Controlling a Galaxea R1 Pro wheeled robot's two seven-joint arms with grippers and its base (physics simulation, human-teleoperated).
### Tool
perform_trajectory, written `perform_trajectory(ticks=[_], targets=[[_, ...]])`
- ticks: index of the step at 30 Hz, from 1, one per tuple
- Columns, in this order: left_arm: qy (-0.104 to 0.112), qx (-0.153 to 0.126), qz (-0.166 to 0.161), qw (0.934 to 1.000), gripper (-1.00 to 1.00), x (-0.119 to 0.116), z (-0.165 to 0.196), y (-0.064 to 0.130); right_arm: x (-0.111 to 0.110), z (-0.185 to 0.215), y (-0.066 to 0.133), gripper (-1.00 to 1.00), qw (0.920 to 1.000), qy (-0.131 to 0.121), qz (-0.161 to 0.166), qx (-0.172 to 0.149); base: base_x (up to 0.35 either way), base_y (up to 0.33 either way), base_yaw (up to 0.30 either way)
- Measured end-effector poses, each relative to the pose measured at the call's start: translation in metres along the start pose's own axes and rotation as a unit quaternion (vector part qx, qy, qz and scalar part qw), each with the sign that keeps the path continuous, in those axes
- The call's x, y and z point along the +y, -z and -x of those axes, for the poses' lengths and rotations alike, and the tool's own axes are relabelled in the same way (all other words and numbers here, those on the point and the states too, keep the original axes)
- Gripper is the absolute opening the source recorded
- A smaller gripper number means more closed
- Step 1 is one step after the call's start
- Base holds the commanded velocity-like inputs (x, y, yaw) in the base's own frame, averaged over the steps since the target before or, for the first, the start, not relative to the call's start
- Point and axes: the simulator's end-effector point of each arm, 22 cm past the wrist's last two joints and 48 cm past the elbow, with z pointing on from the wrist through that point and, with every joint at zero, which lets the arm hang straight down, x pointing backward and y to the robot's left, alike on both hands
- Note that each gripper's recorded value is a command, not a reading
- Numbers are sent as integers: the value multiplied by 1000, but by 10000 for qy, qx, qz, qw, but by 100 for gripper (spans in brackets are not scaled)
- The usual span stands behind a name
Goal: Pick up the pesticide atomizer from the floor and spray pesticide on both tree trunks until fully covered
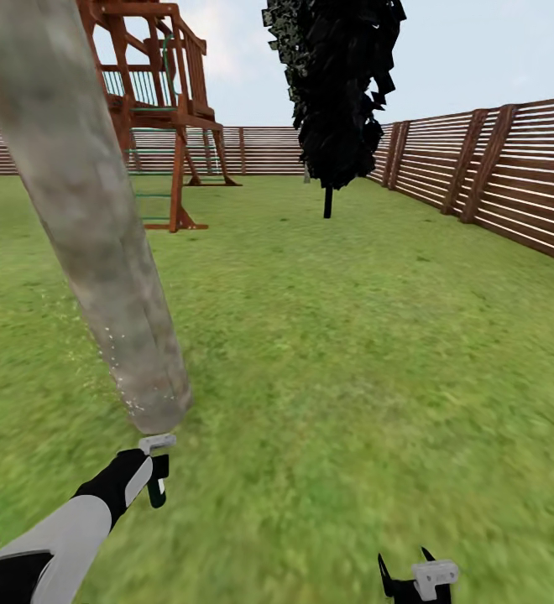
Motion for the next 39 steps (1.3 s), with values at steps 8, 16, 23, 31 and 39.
perform_trajectory(ticks=[8,16,23,31,39], targets=[[2,0,-2,10000,-100,0,0,0,0,0,0,100,10000,0,0,1,144,-262,262],[-1,6,-69,10000,-100,-11,-1,1,0,0,0,100,10000,0,0,-1,10,-273,61],[0,6,-69,10000,-100,-11,-1,1,0,0,0,100,10000,0,0,0,23,-274,264],[-6,0,-62,10000,-100,-10,-1,1,0,0,0,100,10000,0,0,1,167,-247,275],[-1,-16,-62,10000,-100,-11,0,1,0,0,0,100,10000,0,0,-1,120,-237,275]])
